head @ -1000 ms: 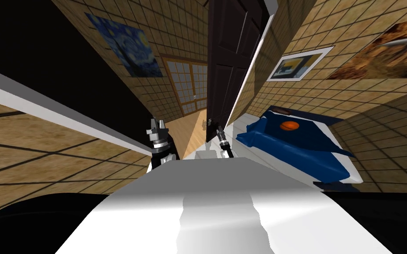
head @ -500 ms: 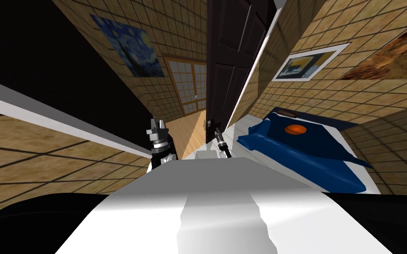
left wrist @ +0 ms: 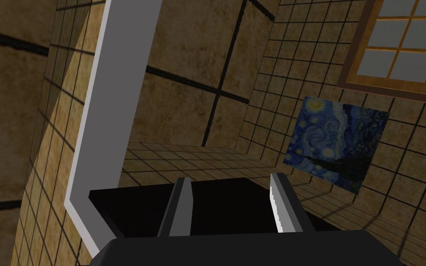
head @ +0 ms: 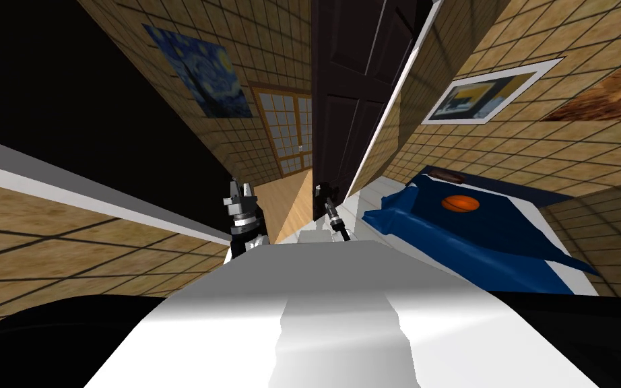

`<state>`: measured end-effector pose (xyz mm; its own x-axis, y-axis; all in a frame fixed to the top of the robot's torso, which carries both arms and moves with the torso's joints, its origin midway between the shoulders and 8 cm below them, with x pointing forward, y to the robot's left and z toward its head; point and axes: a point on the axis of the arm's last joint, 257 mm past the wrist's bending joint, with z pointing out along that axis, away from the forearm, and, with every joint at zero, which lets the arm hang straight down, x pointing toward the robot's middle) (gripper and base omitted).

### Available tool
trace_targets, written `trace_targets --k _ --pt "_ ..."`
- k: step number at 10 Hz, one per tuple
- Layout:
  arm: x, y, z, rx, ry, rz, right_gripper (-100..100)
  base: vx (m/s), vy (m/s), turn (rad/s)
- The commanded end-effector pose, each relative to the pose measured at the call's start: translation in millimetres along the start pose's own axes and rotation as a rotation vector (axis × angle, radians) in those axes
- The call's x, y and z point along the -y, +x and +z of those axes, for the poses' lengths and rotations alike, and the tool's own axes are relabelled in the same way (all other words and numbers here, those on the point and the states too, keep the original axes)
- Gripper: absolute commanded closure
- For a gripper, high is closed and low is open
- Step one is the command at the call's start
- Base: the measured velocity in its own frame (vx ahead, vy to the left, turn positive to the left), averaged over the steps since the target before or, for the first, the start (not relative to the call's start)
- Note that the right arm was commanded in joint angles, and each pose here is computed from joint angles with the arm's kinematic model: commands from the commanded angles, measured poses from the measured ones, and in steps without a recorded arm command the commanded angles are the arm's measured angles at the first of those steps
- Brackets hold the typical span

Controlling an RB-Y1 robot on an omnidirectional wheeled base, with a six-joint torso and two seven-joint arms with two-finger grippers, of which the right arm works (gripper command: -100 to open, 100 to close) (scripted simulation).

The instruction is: Push the door open

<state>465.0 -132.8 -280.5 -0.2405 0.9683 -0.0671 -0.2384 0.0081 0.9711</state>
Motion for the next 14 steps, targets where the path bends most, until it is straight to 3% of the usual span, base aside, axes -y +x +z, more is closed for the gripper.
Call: trace_targets --k 1,14 --pt "10.8 6.1 -0.1 -0.011 0.019 0.006 -100 0.067 -0.094 0.067" --pt "72.3 56.7 -7.3 -0.092 0.146 0.045 -100 0.065 -0.096 0.062"
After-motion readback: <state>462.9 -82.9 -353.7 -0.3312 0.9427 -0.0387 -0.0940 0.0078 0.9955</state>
